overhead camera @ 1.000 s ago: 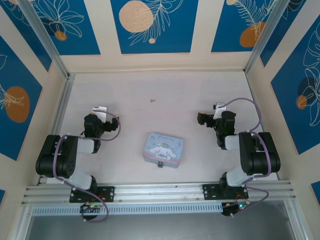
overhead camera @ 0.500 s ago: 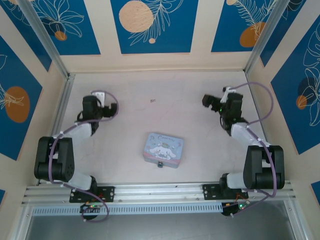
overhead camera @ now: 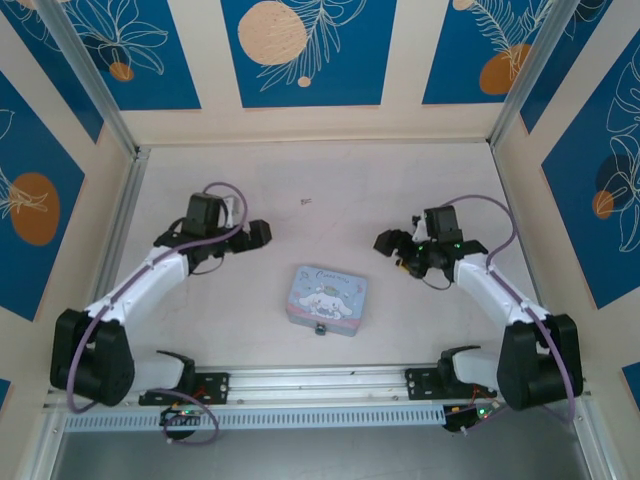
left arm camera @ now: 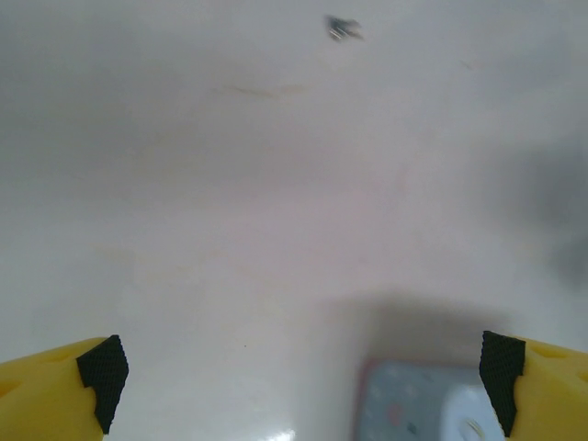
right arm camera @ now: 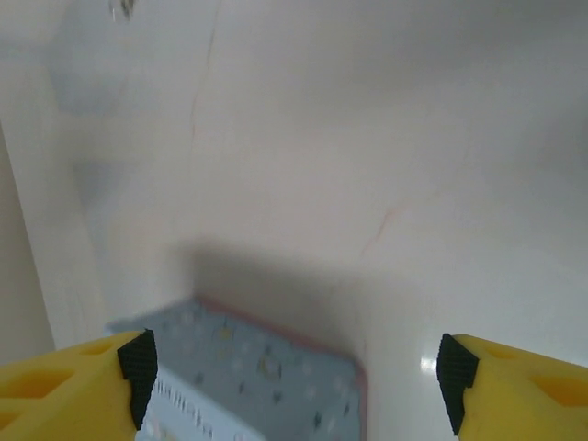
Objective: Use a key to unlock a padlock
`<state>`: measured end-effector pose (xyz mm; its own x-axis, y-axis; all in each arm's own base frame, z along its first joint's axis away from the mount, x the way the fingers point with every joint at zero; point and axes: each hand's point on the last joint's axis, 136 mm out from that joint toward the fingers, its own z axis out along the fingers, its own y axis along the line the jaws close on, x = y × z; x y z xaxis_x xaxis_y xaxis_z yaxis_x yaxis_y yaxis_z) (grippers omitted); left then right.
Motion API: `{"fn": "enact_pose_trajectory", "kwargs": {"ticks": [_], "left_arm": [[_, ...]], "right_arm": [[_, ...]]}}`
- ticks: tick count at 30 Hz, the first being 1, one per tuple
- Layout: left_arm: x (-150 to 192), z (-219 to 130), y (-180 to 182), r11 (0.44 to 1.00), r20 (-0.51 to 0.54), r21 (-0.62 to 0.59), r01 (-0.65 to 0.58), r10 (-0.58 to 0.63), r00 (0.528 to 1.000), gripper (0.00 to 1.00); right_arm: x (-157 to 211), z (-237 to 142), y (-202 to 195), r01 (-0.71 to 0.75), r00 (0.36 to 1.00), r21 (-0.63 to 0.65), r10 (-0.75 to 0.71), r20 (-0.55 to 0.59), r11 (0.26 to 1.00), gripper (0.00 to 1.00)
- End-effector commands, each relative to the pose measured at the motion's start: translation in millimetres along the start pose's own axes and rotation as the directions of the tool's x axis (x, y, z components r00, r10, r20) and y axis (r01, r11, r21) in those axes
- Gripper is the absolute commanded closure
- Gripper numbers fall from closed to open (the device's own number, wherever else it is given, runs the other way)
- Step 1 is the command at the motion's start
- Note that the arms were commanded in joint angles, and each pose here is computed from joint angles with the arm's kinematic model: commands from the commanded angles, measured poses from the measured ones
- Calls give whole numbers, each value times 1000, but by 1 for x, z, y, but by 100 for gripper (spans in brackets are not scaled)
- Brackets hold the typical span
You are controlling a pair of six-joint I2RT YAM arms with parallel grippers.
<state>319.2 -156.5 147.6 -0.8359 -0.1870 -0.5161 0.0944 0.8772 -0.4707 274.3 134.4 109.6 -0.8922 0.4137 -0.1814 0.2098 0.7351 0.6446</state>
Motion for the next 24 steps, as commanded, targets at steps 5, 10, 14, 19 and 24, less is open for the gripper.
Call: {"fn": "enact_pose_trajectory", "kwargs": {"ticks": [5,10,14,19,24], "left_arm": [[67,3,-31,997,-130,70,38,-28,991,0],[86,11,-44,996,-176,94,7,9,984,0],[97,18,-59,992,-195,127,-11,36,980,0],[109,30,-65,987,-214,158,14,21,977,0],[112,38,-75,977,-224,206,50,-2,975,0]], "right_arm": [[79,1,-6,-40,984,49,48,-173,998,22],[107,2,-3,-7,976,68,22,-218,998,26],[117,5,1,-5,972,64,20,-233,998,29],[121,15,10,-20,966,40,30,-258,999,31],[115,26,20,-21,962,33,29,-271,999,43]]}}
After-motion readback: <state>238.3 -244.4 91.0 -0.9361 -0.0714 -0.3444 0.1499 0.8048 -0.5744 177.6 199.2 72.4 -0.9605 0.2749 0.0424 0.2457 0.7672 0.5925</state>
